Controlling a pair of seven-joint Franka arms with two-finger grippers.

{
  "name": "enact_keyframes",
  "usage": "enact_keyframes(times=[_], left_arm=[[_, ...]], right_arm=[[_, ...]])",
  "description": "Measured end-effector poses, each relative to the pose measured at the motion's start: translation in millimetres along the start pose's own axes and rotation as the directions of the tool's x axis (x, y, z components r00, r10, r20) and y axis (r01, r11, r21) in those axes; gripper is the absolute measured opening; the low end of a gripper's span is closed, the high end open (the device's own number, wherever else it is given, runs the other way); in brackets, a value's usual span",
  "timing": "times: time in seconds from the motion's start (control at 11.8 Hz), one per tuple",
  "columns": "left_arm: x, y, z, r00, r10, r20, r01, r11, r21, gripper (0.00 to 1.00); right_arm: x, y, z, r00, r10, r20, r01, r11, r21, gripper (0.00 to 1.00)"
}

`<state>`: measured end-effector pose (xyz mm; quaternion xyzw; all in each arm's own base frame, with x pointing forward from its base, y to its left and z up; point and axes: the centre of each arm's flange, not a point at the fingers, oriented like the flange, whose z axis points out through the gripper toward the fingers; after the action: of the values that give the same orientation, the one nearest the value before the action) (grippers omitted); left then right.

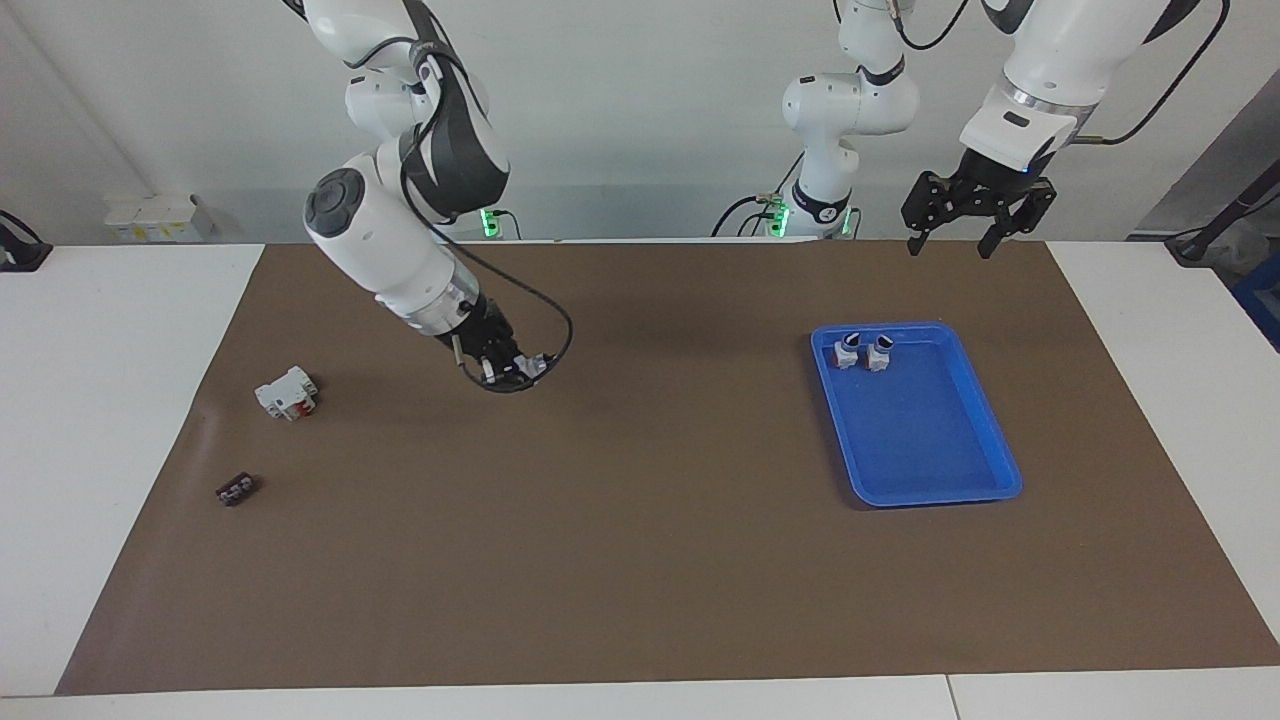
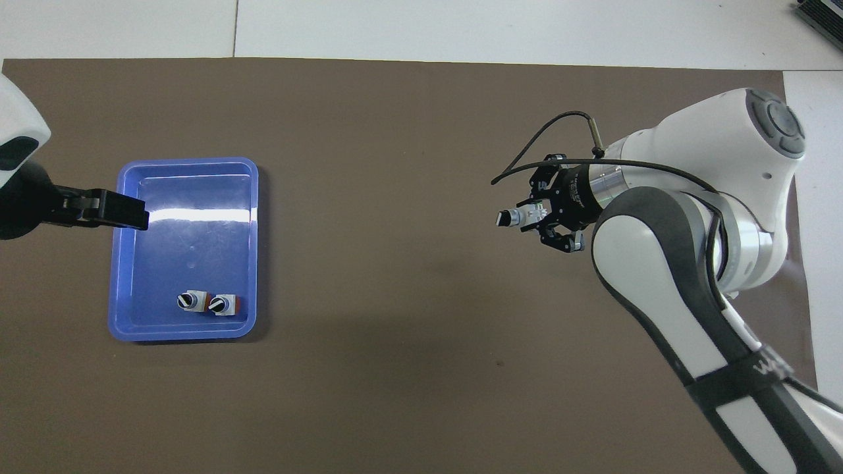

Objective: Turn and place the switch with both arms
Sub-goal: 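Lift the switch with the right gripper while the left gripper reaches toward it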

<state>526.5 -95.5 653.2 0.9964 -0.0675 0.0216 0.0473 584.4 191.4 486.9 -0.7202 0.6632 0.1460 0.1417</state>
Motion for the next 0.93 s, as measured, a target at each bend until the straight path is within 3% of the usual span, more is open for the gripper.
enact_keyframes(times=[0.08, 0.25, 0.42, 0.59, 0.76, 0.93], left_arm=[[0.4, 6.1, -0.3, 0.999, 0.041, -0.011, -0.041, 0.997, -0.061, 0.85], [3.9, 15.6, 0.9, 0.992, 0.108, -0.058, -0.116, 0.979, -0.166, 0.84], [10.3, 28.5, 9.5, 0.980, 0.130, -0.150, -0.168, 0.946, -0.277, 0.77], [10.4, 51.0, 15.6, 0.952, 0.205, -0.229, -0.275, 0.901, -0.335, 0.77], [6.6, 64.4, 16.0, 0.913, 0.287, -0.290, -0.387, 0.835, -0.391, 0.76], [1.8, 68.5, 20.5, 0.873, 0.346, -0.344, -0.475, 0.762, -0.440, 0.74]], right_arm=[[-29.3, 5.9, -16.3, 0.998, 0.059, 0.017, -0.059, 0.998, 0.012, 0.33], [-79.8, 18.1, -40.0, 0.987, 0.146, 0.061, -0.147, 0.989, 0.017, 0.33], [-132.9, 32.6, -42.4, 0.980, 0.159, 0.119, -0.163, 0.986, 0.030, 0.33], [-179.6, 51.6, -37.0, 0.976, 0.129, 0.174, -0.137, 0.990, 0.032, 0.33], [-205.7, 61.7, -34.9, 0.949, 0.157, 0.274, -0.163, 0.987, 0.001, 0.33], [-205.9, 57.2, -40.7, 0.919, 0.204, 0.338, -0.215, 0.977, -0.004, 0.33]])
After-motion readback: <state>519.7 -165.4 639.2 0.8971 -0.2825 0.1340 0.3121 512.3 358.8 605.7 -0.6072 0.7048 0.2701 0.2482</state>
